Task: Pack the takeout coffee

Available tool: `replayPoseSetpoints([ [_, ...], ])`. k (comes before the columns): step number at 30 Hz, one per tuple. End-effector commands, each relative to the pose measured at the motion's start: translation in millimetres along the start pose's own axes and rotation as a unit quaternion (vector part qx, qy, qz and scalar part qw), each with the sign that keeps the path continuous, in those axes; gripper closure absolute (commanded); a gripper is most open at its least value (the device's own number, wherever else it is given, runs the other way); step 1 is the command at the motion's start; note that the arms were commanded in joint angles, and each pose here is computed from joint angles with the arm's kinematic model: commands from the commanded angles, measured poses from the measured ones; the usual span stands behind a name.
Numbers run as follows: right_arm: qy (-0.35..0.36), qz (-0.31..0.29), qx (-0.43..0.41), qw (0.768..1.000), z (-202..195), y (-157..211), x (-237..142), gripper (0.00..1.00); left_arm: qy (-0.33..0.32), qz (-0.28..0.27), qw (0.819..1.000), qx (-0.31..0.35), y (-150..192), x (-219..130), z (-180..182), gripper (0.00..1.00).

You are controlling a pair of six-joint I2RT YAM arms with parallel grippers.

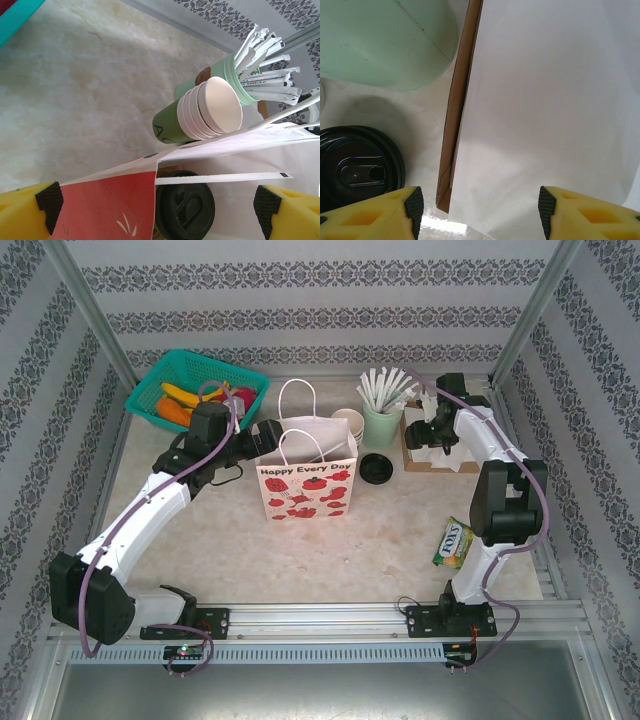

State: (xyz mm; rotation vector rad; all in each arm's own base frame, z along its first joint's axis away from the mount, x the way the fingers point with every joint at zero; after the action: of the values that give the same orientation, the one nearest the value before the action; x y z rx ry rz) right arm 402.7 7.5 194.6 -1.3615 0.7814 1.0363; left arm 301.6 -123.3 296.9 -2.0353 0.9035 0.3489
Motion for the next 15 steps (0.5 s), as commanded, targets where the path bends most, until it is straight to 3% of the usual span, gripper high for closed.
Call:
replayPoseSetpoints([
  [1, 0.008, 0.010, 0.021, 1.000, -0.1, 4.8, 5.0, 0.35, 0.013, -0.014, 1.000, 0.008, 0.0, -2.0, -4.2, 0.00],
  [5, -0.002, -0.029, 0.080, 0.996, 4.8, 6.9, -16.2, 0.32, 0.009, -0.014, 1.000, 0.007, 1.0, -2.3, -2.8, 0.00],
  [7, 0.025, -0.048, 0.135, 0.989, 1.4, 12.8, -23.6, 0.31, 0.008, -0.014, 1.000, 0.007, 1.7, -1.5, -2.3, 0.00],
  [12, 0.079, -0.080, 0.249, 0.962, -8.0, 32.3, -22.6, 0.29, 0.010, -0.011, 1.000, 0.006, 2.0, 1.5, -1.9, 0.00],
  [15, 0.065, -0.087, 0.285, 0.952, -7.4, 37.4, -16.1, 0.28, 0.007, -0.010, 1.000, 0.008, 2.3, 1.1, -1.6, 0.00],
])
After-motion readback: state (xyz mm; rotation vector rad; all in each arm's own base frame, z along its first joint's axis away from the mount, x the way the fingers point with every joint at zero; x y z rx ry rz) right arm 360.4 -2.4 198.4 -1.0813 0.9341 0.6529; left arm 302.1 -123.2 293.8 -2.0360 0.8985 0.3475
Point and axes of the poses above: each hand's point on the last joint's axis, 136 mm out from that joint toward the fingers, its own x axis out along the fingers, its own z axis along the line the jaws close on, y = z × x, the point moved 9 cm from there along -x, back along the fingers, and after that the axes turned 1 degree about x, right-handed, at the moved point
